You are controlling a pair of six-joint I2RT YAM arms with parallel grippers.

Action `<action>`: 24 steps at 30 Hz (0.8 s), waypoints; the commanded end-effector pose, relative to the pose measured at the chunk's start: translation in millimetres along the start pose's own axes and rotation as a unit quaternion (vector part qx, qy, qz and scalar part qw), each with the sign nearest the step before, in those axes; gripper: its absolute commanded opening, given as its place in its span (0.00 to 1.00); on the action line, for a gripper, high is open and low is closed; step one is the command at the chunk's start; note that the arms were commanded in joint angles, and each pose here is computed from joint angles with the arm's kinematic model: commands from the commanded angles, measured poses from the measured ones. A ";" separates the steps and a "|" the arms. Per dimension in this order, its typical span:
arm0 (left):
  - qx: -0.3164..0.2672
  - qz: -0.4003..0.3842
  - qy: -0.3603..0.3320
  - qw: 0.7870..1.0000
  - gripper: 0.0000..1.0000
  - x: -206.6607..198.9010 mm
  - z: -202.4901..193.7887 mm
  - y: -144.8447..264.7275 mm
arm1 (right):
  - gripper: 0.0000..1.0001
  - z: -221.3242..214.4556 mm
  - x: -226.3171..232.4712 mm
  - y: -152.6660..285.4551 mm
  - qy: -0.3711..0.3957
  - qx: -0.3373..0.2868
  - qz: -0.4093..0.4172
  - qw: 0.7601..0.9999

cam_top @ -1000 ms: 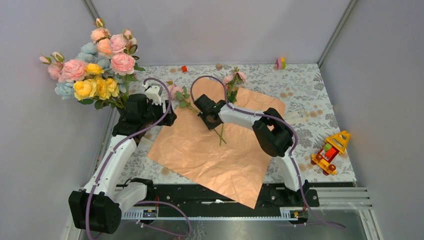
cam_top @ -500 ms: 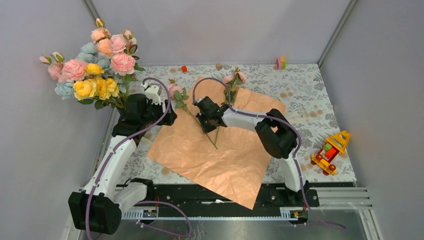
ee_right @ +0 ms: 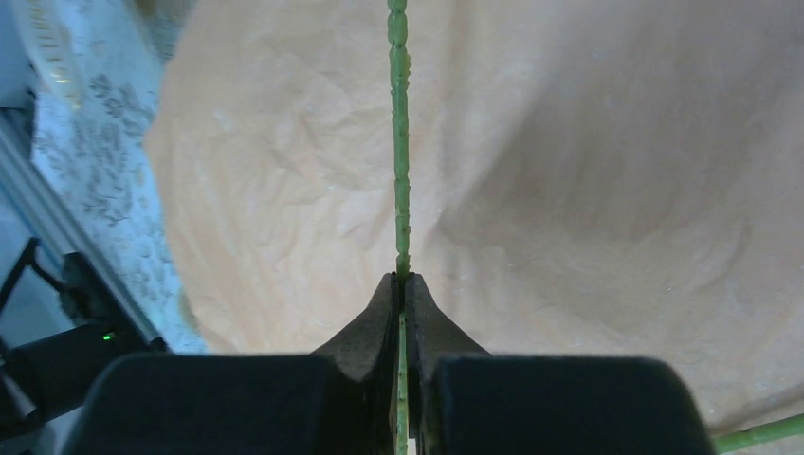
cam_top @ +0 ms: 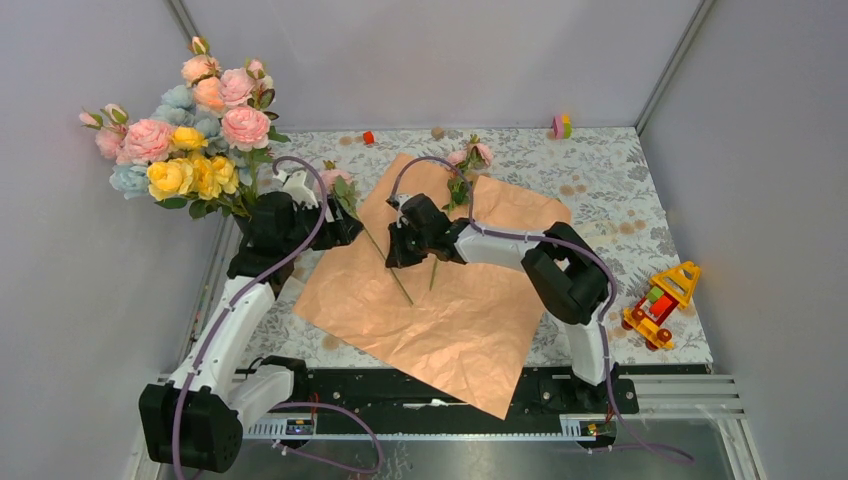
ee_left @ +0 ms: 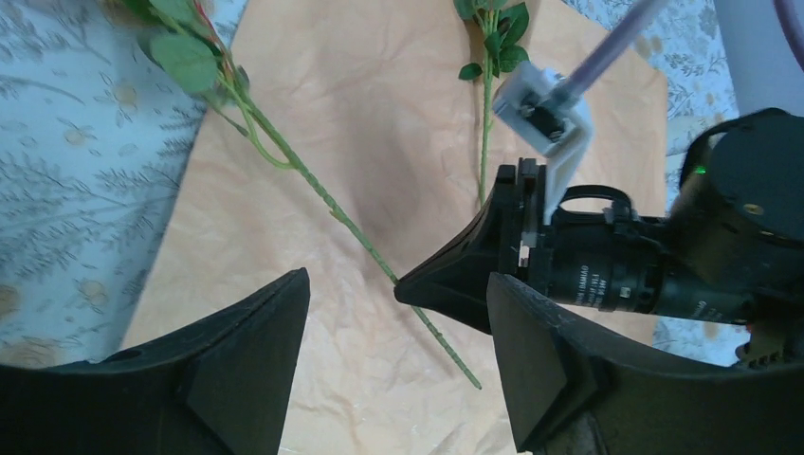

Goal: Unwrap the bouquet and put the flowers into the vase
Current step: Pick up the fake flower from the wrapping paper.

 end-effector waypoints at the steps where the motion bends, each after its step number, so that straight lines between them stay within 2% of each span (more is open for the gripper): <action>1: -0.037 -0.036 0.060 0.997 0.73 -8.9 5.9 -4.7 | 0.00 24.4 38.7 29.5 0.000 -0.074 0.090 0.993; 15: -0.049 -0.069 0.176 0.981 0.73 -10.1 -1.7 -28.3 | 0.00 27.0 57.1 66.6 -0.005 -0.138 0.170 0.976; 24: -0.069 -0.077 0.198 0.975 0.72 -10.7 7.0 -35.2 | 0.00 21.8 64.7 89.6 0.018 -0.158 0.214 0.964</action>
Point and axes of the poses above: each gripper's point midway between its finger pads, its own y axis back along the fingers, its own x axis along the line the jaws close on, z = x × y, the point moved 9 cm from there along y, back along the fingers, and after that the axes turned 6 degrees about -y, right-handed, at the moved point
